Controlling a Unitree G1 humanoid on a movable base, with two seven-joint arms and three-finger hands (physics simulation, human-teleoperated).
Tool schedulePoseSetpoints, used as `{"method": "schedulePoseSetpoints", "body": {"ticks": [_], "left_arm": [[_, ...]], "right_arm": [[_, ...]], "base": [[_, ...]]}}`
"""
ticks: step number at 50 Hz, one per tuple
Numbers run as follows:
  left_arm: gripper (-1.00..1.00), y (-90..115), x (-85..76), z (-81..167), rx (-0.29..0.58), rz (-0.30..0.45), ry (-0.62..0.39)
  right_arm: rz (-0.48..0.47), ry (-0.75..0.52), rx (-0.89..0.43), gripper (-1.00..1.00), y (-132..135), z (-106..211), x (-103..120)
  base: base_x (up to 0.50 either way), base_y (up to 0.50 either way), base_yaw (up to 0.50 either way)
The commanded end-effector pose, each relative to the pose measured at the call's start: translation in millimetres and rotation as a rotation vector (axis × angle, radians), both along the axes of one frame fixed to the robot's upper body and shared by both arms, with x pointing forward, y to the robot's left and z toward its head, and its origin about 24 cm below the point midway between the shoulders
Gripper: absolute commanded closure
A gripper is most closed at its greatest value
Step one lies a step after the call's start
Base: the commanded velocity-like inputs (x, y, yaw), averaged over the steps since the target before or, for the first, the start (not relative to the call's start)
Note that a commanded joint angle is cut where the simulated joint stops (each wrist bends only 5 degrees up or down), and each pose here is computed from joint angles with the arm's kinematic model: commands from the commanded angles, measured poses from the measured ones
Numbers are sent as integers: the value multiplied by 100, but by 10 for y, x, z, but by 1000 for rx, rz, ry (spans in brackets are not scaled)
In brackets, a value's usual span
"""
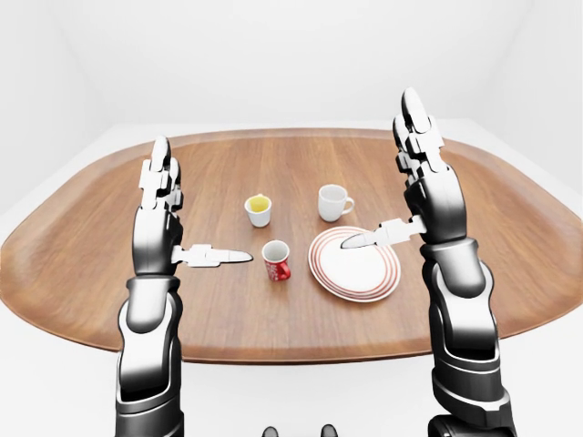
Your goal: Pick up the red mug and put it on the plate
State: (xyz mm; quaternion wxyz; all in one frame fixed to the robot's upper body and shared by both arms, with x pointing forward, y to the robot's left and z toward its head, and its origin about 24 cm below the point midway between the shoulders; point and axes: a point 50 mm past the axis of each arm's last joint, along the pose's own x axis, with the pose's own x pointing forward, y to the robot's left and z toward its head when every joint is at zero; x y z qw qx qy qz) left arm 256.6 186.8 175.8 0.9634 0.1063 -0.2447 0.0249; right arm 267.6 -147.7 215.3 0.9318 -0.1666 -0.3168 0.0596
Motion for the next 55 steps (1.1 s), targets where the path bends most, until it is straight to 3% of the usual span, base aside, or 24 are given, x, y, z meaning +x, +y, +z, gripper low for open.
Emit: {"method": "schedulePoseSetpoints", "body": {"ticks": [1, 45, 55], "left_arm": [[-100, 1, -7, -5, 0, 0, 1], [-100, 4, -17, 5, 5, 1, -3], [-100, 11, -14, -4, 6, 2, 2]], "right_arm": [[0, 0, -2, -100, 1, -1, -3], [8, -11, -31, -100, 36, 26, -10], [20, -45, -108, -100, 112, 104, -34]], "base": [[24, 0, 0], [24, 0, 0], [2, 0, 0]]}}
